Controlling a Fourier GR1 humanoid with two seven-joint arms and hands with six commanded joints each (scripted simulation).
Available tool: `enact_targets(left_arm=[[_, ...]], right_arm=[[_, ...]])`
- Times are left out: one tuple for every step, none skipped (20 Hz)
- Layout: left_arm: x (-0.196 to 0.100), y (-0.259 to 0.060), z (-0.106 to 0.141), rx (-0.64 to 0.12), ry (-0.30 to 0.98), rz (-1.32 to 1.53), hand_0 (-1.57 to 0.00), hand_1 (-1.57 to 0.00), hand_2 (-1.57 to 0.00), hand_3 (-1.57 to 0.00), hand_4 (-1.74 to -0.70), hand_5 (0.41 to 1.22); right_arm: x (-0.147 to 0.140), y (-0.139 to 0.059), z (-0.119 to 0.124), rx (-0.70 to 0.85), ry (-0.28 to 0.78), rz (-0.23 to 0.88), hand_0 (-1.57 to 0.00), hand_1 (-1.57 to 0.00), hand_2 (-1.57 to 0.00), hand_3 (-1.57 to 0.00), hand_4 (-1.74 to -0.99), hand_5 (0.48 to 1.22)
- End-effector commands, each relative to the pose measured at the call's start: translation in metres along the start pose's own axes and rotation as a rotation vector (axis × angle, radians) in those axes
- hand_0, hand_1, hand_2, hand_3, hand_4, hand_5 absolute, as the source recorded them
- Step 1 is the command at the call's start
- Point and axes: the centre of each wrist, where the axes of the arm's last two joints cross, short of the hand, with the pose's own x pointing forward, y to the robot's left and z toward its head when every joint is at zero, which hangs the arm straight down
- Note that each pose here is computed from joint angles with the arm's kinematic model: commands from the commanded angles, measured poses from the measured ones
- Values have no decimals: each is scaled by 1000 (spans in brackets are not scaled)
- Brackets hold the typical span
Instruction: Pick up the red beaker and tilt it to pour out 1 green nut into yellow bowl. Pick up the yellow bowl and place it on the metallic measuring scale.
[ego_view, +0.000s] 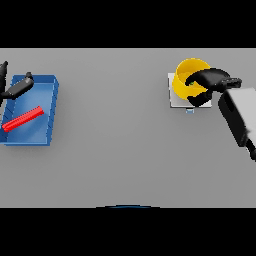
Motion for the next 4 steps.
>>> enact_targets(left_arm=[[2,2,-1,8,-2,6,1,1,1,1,-812,734],[2,2,0,3,2,9,1,1,1,1,-816,733],[1,2,0,-1,5,17,1,1,1,1,-820,734],[1,1,0,-2,1,12,1,1,1,1,-821,734]], right_arm=[[0,2,-1,10,5,2,-104,-92,-207,-413,-1336,741],[2,2,-3,13,5,2,-83,-73,-173,-387,-1325,737],[3,1,-4,18,4,10,-66,-59,-142,-365,-1316,735],[3,-2,-3,16,5,15,-53,-47,-115,-348,-1308,733]])
